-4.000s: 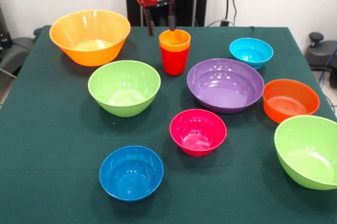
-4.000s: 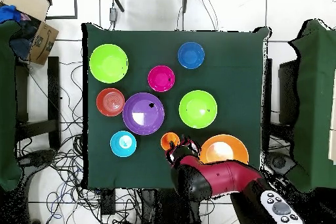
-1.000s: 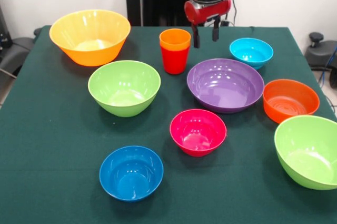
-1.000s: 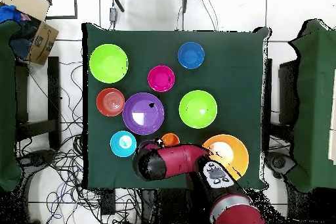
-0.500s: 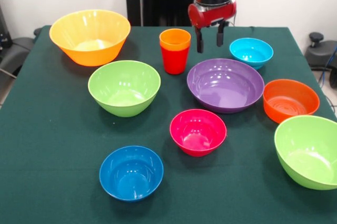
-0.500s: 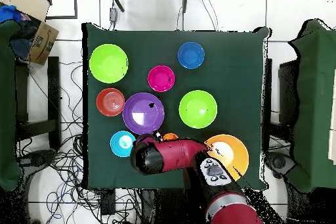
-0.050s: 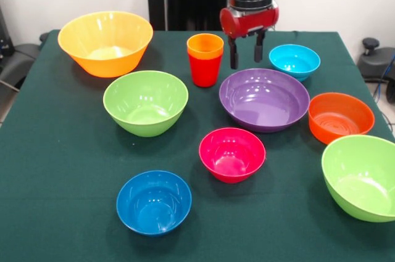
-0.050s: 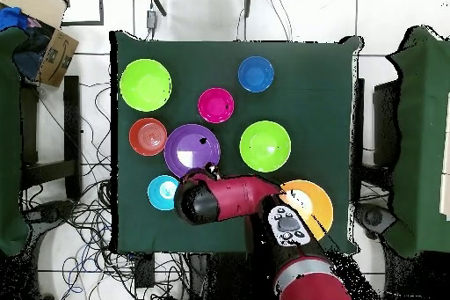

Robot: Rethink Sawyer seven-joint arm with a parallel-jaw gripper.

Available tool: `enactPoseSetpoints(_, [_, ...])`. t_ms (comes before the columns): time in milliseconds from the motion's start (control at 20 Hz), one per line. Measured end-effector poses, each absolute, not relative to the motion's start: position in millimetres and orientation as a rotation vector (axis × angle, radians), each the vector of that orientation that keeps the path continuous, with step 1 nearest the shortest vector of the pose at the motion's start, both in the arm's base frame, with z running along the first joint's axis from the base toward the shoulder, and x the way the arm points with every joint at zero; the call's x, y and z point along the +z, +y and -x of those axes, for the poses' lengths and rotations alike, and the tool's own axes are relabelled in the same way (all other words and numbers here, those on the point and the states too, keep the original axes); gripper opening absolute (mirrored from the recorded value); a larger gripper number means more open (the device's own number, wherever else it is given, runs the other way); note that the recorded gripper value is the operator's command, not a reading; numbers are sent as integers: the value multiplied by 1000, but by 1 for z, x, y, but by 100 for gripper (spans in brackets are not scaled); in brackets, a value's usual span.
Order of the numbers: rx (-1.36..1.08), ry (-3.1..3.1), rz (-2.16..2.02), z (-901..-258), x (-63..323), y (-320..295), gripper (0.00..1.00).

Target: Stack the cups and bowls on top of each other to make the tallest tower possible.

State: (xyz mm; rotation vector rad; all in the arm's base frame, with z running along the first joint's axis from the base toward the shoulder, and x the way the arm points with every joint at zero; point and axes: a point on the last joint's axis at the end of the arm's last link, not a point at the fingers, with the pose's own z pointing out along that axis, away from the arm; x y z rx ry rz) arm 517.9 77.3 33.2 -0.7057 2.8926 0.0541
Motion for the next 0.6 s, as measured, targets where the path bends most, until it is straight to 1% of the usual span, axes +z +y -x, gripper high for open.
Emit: enactPoseSetpoints(600, [-23,2787,721,-575,42,84,100])
